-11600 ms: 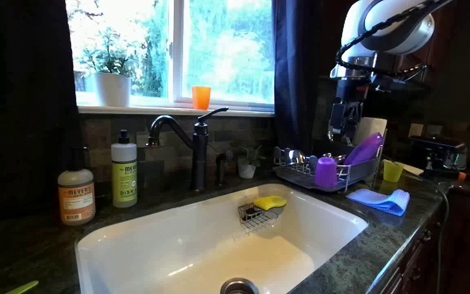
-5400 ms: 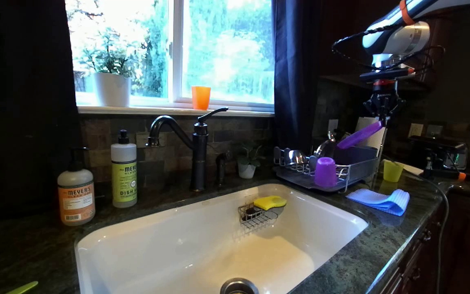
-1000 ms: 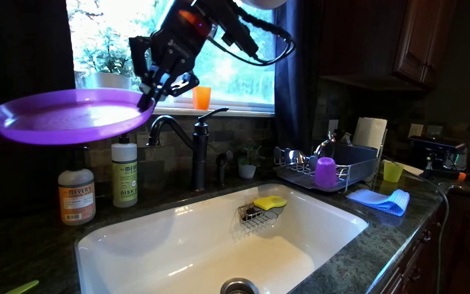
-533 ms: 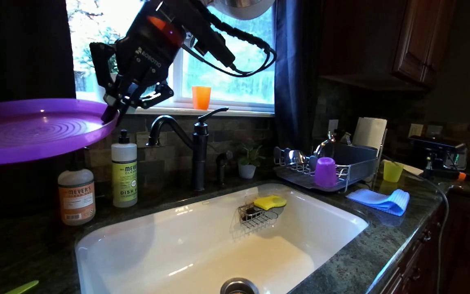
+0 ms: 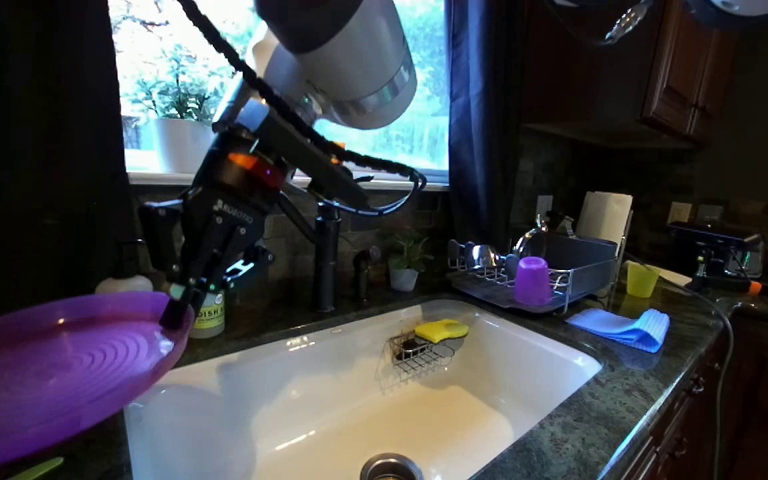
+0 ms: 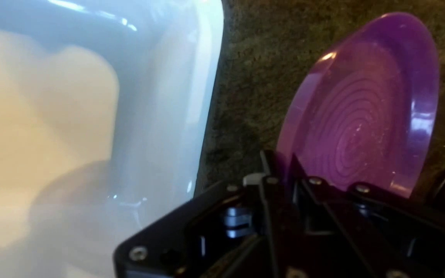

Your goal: Remove the purple plate from the drying rack and put it on the left side of the cabinet

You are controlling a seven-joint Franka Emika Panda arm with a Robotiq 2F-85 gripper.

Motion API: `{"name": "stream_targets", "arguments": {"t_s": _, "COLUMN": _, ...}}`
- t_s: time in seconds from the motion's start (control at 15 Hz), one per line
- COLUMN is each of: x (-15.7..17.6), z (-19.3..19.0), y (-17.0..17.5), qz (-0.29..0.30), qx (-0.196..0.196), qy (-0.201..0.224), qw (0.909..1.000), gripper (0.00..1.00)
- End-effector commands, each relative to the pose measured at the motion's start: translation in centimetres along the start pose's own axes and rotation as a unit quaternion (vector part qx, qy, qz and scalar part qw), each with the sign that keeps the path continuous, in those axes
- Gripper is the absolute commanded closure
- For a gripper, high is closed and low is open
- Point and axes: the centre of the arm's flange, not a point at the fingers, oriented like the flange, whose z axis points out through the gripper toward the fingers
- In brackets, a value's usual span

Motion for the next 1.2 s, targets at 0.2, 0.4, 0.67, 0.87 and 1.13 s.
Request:
{"name": "stream_targets", "arguments": {"t_s": 0.2, "x": 1.8, "z": 9.2, "y": -0.6, "qz": -0.017, "qx": 0.016, "qy": -0.011, "qw": 0.9997, "gripper": 0.98}}
{"name": "stream_targets", "arguments": {"t_s": 0.4, "x": 2.2, "z": 11.6, "y": -1.5, "qz": -0.031, "qx": 0.018, "qy": -0.032, "qw": 0.9988, "gripper": 0.98}}
{"name": "stream_targets", "arguments": {"t_s": 0.67, "x": 2.3, "z": 13.7, "y": -1.7, "qz": -0.034, "qx": 0.025, "qy": -0.043, "qw": 0.9982, "gripper": 0.98}}
{"name": "stream_targets", "arguments": {"t_s": 0.87, "x": 1.9, "z": 14.9, "y": -1.4, "qz": -0.034, "qx": 0.024, "qy": -0.057, "qw": 0.9975, "gripper": 0.98}}
{"name": "stream_targets", "arguments": {"t_s": 1.13, "x": 1.0, "z": 15.8, "y": -0.8, "qz": -0.053, "qx": 0.018, "qy": -0.089, "qw": 0.9945, "gripper": 0.98}}
